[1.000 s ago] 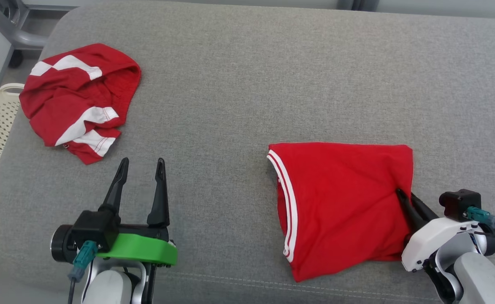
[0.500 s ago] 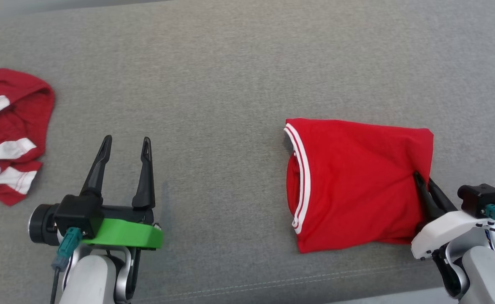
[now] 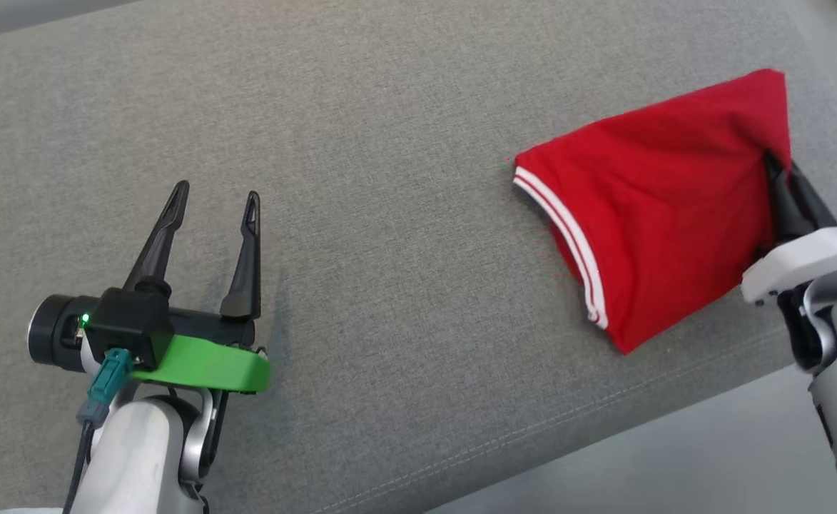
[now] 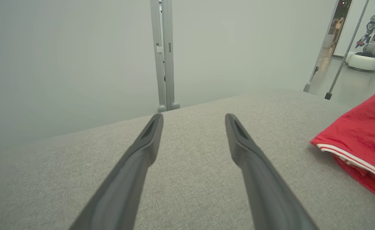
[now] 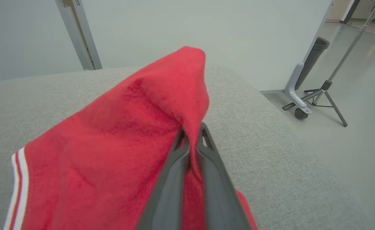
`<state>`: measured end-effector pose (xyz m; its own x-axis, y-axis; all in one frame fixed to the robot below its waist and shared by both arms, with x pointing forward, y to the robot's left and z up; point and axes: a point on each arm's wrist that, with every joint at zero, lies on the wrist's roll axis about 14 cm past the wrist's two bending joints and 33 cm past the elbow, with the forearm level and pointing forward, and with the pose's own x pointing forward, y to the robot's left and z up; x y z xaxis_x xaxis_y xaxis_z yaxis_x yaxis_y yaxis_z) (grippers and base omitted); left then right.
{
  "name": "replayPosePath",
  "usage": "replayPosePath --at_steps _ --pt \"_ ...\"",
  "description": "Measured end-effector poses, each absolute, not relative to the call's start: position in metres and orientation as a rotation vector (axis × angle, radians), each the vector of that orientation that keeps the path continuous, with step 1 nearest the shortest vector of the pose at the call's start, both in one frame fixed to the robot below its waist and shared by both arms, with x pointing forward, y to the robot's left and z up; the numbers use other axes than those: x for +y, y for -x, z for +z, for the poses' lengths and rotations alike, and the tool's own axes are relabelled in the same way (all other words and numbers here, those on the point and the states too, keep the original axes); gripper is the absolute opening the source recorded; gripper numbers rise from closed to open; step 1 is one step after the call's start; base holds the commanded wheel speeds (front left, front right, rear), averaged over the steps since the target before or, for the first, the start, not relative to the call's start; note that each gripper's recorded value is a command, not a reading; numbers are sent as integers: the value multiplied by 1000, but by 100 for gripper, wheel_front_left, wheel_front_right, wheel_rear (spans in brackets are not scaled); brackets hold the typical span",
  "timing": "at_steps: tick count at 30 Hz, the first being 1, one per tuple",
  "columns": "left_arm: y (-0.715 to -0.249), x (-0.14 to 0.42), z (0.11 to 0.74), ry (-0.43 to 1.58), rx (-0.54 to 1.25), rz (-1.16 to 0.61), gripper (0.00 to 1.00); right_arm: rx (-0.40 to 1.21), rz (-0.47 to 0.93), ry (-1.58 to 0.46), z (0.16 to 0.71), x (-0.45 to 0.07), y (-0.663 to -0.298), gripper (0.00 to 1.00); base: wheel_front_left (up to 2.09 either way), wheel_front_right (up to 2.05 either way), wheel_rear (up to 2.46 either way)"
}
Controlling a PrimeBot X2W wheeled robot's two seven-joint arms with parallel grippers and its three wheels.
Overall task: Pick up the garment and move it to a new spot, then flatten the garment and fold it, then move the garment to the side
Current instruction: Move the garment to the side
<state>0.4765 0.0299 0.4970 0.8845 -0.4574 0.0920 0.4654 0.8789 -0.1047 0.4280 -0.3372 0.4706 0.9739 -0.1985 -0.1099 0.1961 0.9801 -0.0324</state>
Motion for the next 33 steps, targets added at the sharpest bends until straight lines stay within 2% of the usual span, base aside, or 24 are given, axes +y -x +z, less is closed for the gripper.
replayPosePath --at_steps 5,14,15,16,20,25,33 --pt "-481 17 487 131 -39 -522 100 68 -269 78 499 -378 -443 0 0 0 0" --pt "-487 22 479 110 -25 -525 100 61 -368 121 514 -421 -458 0 0 0 0" --pt "-488 24 478 108 -23 -522 100 79 -385 120 509 -425 -457 43 0 0 0" --pt "-488 25 477 106 -18 -520 100 98 -396 118 502 -428 -456 100 0 0 0" --pt "-488 28 474 105 -12 -513 100 131 -434 104 490 -436 -454 100 0 0 0" --pt "-489 32 473 99 -10 -501 100 61 -453 117 510 -440 -462 100 0 0 0" --pt "-486 41 482 107 -32 -466 100 -142 -312 91 552 -376 -476 100 0 0 0"
